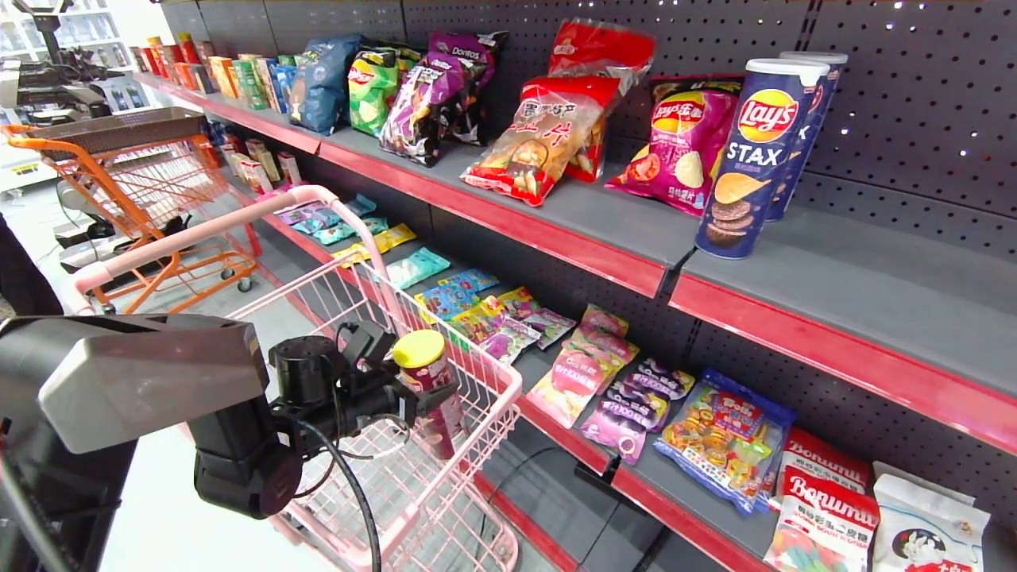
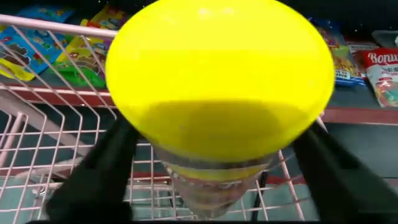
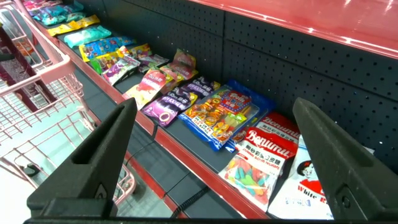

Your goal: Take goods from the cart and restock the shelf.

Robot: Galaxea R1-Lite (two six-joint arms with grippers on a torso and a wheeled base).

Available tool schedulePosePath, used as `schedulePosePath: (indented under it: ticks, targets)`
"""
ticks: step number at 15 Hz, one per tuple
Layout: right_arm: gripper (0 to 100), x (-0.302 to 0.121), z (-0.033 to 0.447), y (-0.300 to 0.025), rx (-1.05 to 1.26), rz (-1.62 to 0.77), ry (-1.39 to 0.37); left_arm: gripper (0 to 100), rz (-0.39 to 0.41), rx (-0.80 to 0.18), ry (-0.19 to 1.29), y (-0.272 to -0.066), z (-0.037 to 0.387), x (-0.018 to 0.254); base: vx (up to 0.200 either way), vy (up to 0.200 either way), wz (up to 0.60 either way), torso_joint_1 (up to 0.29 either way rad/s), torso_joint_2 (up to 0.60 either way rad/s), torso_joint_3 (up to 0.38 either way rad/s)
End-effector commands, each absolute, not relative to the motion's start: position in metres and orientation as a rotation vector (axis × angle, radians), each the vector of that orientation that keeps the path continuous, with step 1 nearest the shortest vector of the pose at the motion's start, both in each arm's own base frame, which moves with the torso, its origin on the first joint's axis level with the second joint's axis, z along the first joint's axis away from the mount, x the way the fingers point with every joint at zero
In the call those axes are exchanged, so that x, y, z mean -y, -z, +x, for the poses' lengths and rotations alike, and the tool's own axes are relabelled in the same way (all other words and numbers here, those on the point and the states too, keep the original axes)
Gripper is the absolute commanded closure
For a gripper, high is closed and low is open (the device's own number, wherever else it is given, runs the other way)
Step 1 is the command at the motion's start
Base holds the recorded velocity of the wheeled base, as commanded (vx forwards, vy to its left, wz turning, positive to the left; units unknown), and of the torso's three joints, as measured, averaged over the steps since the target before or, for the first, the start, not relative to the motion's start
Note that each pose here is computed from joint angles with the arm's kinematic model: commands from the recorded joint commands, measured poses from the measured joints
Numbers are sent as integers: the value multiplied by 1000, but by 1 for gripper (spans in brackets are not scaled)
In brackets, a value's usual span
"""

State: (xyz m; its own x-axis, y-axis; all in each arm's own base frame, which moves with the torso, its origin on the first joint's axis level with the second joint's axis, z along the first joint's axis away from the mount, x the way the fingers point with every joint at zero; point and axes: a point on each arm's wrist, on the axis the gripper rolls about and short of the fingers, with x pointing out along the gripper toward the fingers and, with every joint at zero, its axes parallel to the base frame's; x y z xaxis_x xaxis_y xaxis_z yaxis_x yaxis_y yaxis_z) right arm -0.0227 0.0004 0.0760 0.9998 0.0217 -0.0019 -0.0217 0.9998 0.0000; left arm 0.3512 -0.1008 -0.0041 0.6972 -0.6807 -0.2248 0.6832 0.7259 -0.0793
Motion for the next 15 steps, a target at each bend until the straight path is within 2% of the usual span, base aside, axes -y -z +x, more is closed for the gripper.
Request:
schedulePosePath:
  ticks: [1,3,5,7,9,11,13,15]
  targets:
    - [0,0,-23,-76,-2,0,-23,100,10,-252,762,9,354,103,0,0,0,0,0,0]
    - [0,0,-23,-76,-2,0,-23,100,12,-243,765,6,352,105,0,0,0,0,0,0]
    - [0,0,-23,-76,-2,0,-23,100,3,-218,738,-12,350,103,0,0,0,0,0,0]
    - [0,0,-23,-76,-2,2,-23,100,-66,-175,692,-64,341,92,0,0,0,0,0,0]
    - [0,0,-23,-76,-2,2,-23,100,-72,-165,657,-119,318,75,0,0,0,0,0,0]
    - [0,0,-23,-76,-2,2,-23,100,-87,-192,625,-172,273,57,0,0,0,0,0,0]
    - [0,0,-23,-76,-2,2,-23,100,-105,-229,600,-209,220,43,0,0,0,0,0,0]
    - [0,0,-23,-76,-2,3,-23,100,-105,-212,577,-231,172,32,0,0,0,0,0,0]
